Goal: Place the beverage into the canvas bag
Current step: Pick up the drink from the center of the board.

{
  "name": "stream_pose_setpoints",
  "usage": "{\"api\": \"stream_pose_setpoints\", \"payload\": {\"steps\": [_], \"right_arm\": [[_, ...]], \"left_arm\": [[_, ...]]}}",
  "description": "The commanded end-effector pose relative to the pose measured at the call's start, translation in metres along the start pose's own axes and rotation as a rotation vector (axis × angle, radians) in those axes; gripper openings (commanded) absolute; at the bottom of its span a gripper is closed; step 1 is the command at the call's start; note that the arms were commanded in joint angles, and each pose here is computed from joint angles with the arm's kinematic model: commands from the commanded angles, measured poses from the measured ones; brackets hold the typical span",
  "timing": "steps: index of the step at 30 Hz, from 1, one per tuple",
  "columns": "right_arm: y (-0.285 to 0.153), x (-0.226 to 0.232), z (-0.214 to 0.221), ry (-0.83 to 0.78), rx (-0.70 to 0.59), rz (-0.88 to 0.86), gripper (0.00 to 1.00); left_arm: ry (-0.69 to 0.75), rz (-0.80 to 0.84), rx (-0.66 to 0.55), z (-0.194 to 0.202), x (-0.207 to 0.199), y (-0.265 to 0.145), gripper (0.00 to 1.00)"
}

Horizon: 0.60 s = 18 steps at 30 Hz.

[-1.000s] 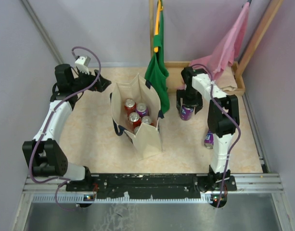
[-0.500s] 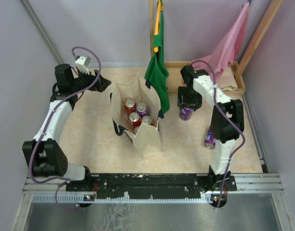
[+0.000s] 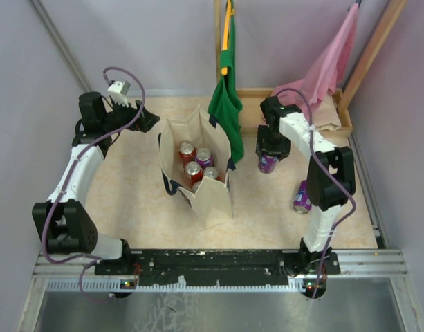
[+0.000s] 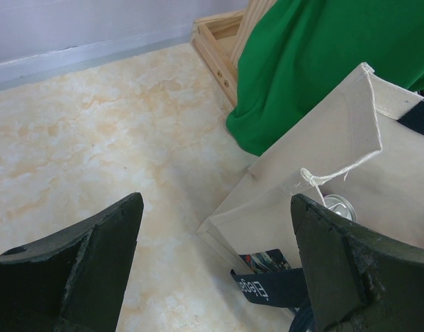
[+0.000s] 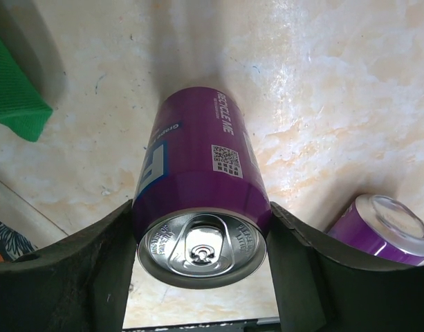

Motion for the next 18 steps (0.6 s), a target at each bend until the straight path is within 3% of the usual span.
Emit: {"api": "stream_pose_setpoints", "payload": {"steps": [1,7,18], "right_arm": [[-0.033,0.007,-0.008,0.003,-0.109,-0.079,0.18],[-0.088,0.012,-0.024,0.009,-0.21,-0.166,0.0],[-0.191,0.009,-0.007,-0.001,-0.307,-0.372,0.0]], "left_arm": [[0.027,0.008,-0.027,-0.009,-0.005,-0.005,0.93],[0.024,0.01,-0.027,-0.009,-0.005,-0.004,0.93],[0.019,0.02,-0.029,-0.009,-0.007,-0.002,0.93]]}}
Point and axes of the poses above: each gripper's point midway between its finger pads, its own y axis out along the fingers, its own x axis along the line the jaws close on, z = x × y, the point moved 7 cm from there along -y, back along the fingers, and after that the axes turned 13 degrees about y, right-handed, at the moved point
